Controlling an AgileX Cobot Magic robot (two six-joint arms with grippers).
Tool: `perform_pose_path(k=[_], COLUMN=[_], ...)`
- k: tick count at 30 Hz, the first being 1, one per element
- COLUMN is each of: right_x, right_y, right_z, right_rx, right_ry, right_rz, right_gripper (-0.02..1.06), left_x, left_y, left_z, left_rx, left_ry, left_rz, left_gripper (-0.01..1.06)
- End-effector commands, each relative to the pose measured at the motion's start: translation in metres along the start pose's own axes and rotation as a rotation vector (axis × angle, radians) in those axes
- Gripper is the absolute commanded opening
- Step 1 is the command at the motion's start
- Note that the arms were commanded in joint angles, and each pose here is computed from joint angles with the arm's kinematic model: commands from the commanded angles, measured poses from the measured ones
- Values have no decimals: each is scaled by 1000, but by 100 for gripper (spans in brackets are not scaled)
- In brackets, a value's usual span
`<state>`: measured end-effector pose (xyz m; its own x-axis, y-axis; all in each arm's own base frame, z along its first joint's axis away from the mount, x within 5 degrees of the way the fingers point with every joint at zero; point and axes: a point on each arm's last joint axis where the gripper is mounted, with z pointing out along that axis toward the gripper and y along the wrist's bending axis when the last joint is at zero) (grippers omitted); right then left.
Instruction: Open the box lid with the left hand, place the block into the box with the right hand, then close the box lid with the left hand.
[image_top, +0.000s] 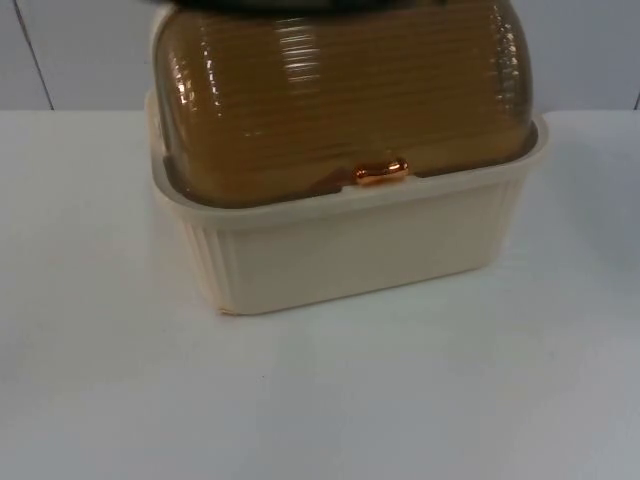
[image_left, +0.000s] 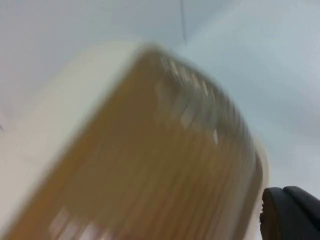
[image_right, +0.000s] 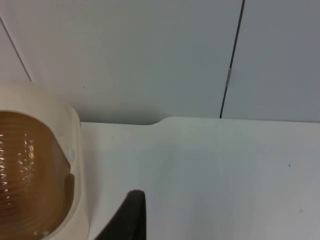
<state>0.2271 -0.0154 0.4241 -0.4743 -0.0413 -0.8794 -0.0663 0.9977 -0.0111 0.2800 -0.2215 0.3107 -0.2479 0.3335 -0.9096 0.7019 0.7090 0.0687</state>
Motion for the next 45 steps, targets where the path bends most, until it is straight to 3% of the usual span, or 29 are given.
perform_pose_path(k=[1,3,5,7,8,11,13,14,15,17,18,19,22,26,28,31,45], right_x=[-2,-1,-1,-1,-1,0,0,0,0,-1,-1,-1,-1,-1,-1,-1,0], right_y=[0,0,1,1,1,1,1,1,1,1,1,1,1,1,1,1,1], right_z=[-4,-4,-4,-4,-4,-4,-4,-4,-4,-4,-4,-4,-4,-4,-4,-4,-4], right_rx=[1,0,-1,-2,-2,-4,-4,-4,-4,-3,-3,-3,-3,-3,-3,-3,-6], right_ry=[-14,-12,-9,-4,-4,0,0,0,0,-3,-3,-3,-3,-3,-3,-3,6], right_rz=[5,5,5,5,5,5,5,5,5,5,5,5,5,5,5,5,6], right_gripper=[105,105,105,105,105,105,105,105,105,105,105,105,105,105,105,105,105], left_x=[-29,-37,-47,-49,-49,-41,-33,-33,-27,-2,6,6,26,27,30,29,16], left_y=[5,10,28,59,59,107,129,129,138,160,161,161,158,155,156,155,148], left_z=[-39,-54,-82,-107,-107,-138,-148,-148,-151,-146,-140,-140,-125,-122,-122,-122,-116], left_rx=[-55,-74,-140,-248,-248,-423,-507,-507,-536,-520,-479,-479,-381,-430,-513,-558,-547], left_ry=[-153,-194,-256,-302,-302,-327,-316,-316,-283,-150,-85,-85,123,166,220,220,122], left_rz=[-50,-56,-74,-154,-154,-259,-275,-275,-266,-348,-364,-364,-336,-303,-291,-307,-271], left_gripper=[0,0,0,0,0,0,0,0,0,0,0,0,0,0,0,0,0])
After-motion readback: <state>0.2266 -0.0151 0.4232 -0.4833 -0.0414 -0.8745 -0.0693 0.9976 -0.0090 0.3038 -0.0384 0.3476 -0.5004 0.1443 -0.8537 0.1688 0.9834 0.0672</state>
